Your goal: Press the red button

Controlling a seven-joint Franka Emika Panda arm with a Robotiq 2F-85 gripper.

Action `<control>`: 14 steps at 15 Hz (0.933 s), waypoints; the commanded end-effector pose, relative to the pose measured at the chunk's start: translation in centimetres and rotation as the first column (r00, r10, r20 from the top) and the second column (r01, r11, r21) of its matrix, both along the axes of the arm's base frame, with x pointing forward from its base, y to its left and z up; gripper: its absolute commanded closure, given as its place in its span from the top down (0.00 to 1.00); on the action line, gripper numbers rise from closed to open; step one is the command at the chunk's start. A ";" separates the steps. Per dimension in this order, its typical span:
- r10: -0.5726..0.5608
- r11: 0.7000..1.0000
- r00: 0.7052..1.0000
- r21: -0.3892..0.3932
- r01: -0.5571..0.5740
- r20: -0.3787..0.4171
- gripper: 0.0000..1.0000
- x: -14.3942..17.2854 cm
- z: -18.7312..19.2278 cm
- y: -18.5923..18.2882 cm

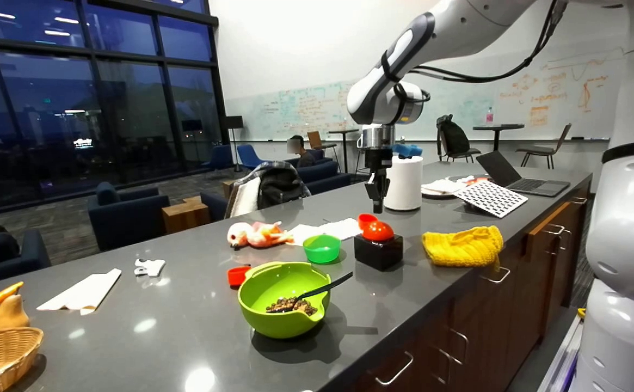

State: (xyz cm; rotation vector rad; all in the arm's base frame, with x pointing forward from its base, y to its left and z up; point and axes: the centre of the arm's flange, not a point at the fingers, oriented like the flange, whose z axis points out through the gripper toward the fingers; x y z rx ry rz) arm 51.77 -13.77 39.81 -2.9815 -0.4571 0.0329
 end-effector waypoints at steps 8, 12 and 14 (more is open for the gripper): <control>-0.055 0.996 0.998 0.068 0.058 -0.043 0.00 -0.4 -3.9 -1.1; -0.088 0.991 0.995 0.096 0.091 -0.041 0.00 -0.5 -4.6 -1.5; -0.101 0.989 0.994 0.104 0.105 -0.044 0.00 -0.6 -4.8 -1.7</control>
